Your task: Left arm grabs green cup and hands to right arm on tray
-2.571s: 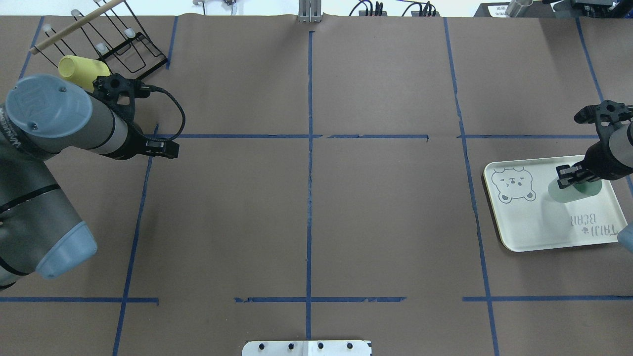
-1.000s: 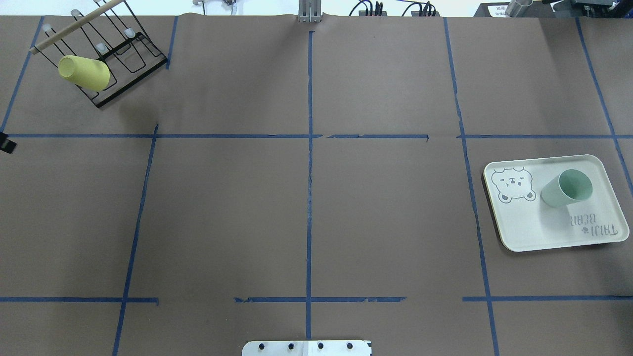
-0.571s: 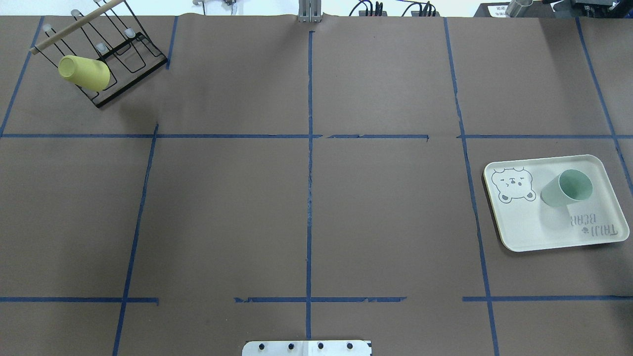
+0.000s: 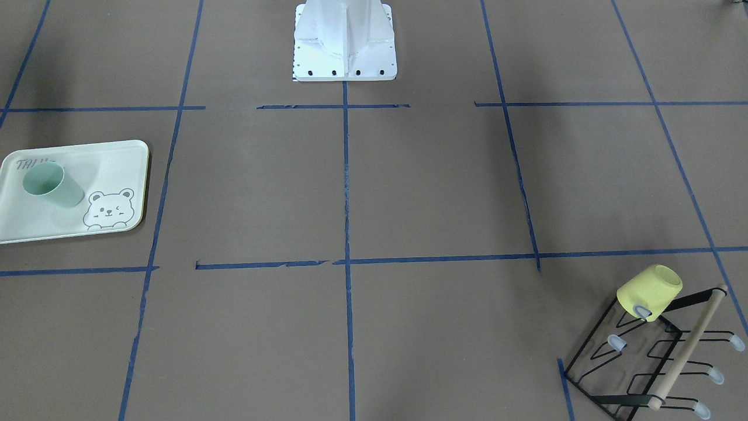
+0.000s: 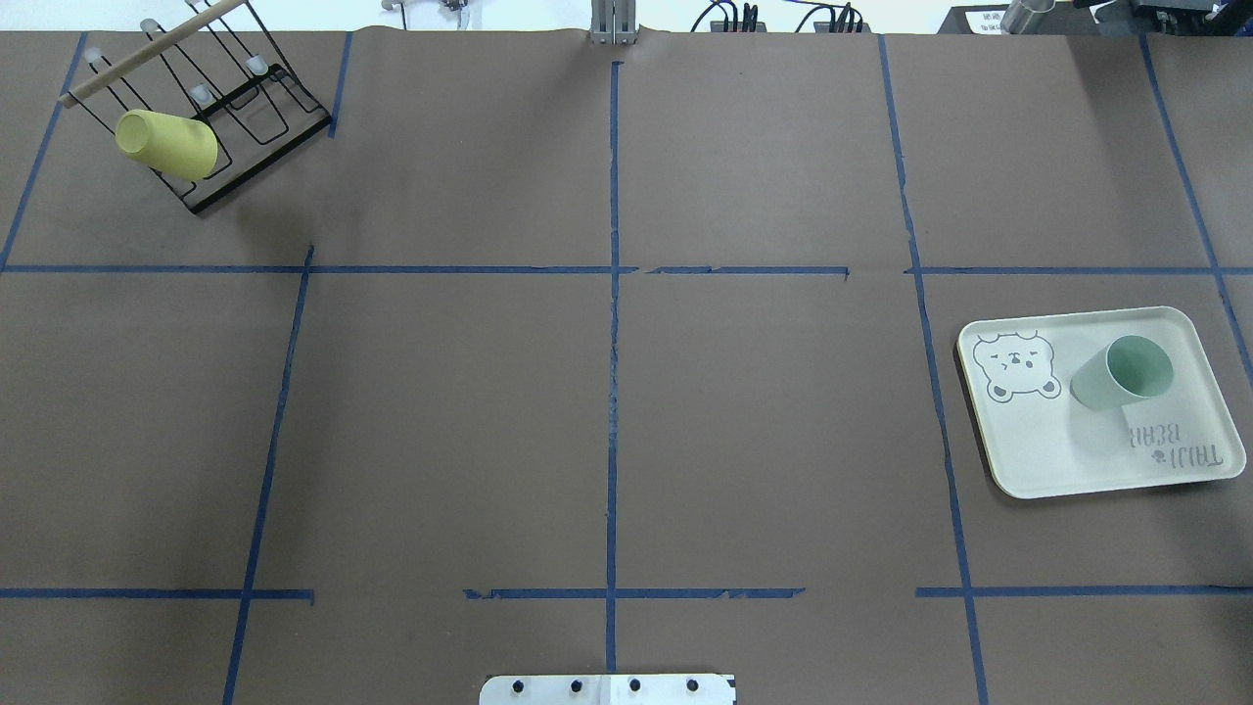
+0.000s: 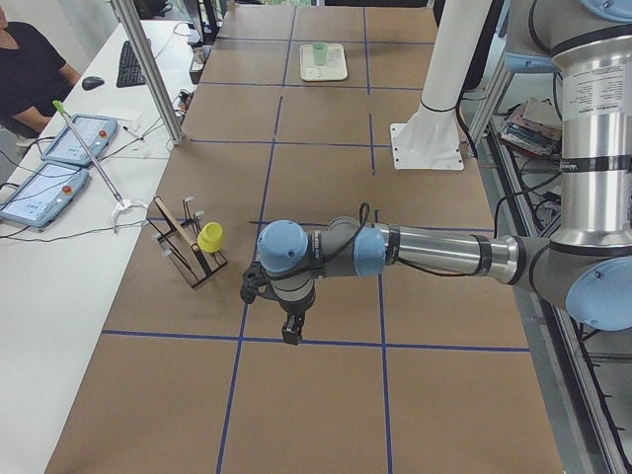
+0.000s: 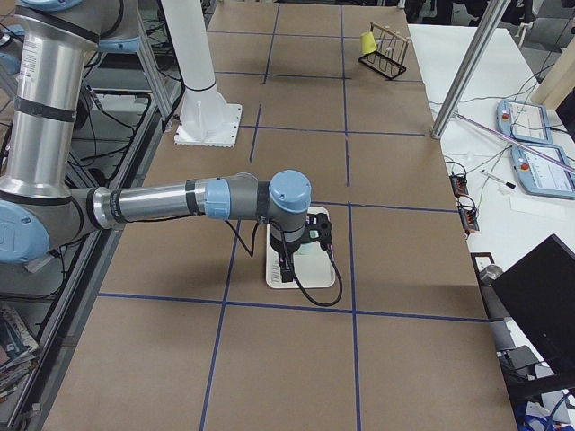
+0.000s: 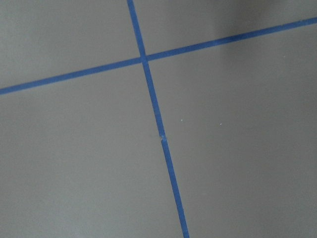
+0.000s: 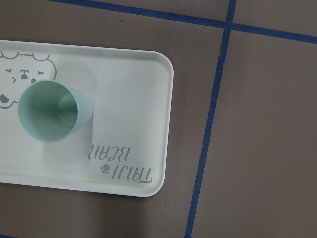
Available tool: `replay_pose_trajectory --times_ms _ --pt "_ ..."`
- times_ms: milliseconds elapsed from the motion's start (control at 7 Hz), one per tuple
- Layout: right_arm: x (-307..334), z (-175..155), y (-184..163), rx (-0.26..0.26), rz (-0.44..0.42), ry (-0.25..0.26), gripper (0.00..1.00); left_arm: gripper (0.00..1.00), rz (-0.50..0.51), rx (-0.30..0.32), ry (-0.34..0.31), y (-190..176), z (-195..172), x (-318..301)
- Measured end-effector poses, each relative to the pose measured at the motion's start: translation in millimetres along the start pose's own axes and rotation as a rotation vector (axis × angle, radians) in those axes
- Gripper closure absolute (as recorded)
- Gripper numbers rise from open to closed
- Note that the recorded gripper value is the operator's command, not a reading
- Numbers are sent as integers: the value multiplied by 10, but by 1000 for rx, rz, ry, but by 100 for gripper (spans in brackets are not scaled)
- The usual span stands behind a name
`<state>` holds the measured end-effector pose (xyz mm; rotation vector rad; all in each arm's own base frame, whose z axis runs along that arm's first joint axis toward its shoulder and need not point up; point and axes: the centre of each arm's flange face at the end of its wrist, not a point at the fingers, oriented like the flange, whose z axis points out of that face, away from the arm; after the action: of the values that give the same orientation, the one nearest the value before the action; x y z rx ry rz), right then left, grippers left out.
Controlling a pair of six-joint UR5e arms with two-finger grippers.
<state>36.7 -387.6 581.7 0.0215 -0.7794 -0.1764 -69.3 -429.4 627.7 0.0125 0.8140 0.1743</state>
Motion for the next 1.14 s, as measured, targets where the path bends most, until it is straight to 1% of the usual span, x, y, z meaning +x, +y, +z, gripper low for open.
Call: replay_pose_trajectory --times_ms 286,429,714,857,1143 --pt "-17 -31 11 3 -1 12 0 0 -49 -6 1 58 35 -23" --pt "-10 -30 20 1 4 19 0 0 -58 -8 2 63 45 -28" --pt "24 -9 28 -6 15 37 0 0 -111 -3 0 40 21 1" --pt "33 -2 29 -8 17 40 0 0 -120 7 -4 22 -3 23" --pt "41 9 32 -10 25 38 0 0 -97 39 -10 -7 -12 27"
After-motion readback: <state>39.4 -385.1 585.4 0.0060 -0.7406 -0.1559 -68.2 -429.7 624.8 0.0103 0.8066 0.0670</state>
